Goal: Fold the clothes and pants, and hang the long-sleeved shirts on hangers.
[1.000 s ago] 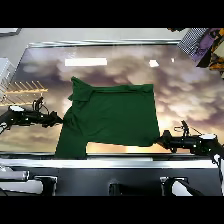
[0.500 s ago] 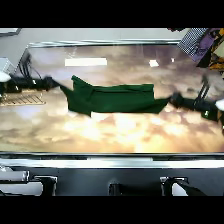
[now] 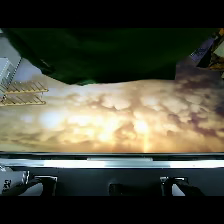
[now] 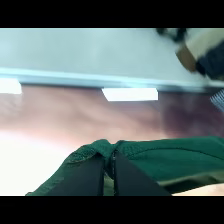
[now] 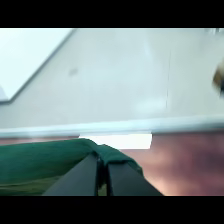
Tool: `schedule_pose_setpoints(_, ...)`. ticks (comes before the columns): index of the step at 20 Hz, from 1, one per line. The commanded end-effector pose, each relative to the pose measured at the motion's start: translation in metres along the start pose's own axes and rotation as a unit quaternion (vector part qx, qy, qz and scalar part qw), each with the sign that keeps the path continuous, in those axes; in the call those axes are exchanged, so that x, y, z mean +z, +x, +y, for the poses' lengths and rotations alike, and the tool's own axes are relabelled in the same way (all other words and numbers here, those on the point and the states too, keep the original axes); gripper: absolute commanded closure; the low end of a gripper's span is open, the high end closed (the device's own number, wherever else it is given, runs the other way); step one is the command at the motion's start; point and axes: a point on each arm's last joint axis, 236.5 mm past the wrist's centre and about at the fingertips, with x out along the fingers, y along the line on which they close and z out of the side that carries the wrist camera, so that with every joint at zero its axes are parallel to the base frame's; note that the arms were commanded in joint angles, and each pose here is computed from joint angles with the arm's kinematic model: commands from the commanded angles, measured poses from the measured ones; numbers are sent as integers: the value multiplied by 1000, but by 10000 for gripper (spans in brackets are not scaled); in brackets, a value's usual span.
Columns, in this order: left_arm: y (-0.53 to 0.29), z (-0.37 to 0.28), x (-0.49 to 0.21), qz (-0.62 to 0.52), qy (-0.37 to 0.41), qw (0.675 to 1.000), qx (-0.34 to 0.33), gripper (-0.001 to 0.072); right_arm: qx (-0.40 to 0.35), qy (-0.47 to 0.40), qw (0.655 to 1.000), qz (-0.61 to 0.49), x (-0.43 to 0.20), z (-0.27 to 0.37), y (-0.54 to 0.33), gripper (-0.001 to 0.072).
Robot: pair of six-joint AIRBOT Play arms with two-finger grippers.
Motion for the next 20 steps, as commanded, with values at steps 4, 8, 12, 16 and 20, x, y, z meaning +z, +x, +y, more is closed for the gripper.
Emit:
schedule_pose_setpoints(4,-162,-34,42,-129,25,987,87,688,-59,-52,990,-114,78,54,-151,683)
schedule_pose_setpoints(8,-176,-28,32,-116,31,986,111,689,-70,-21,992,-98,70,47,-150,683)
schedule_pose_setpoints(12,-118,-1,-5,-36,17,993,111,689,-88,59,993,44,2,6,-82,683)
schedule_pose_setpoints(16,-4,41,-100,122,3,988,94,689,-117,125,945,278,-135,-63,10,683)
schedule_pose_setpoints(20,112,96,-216,264,-18,960,93,688,-140,184,879,417,-273,-132,90,683)
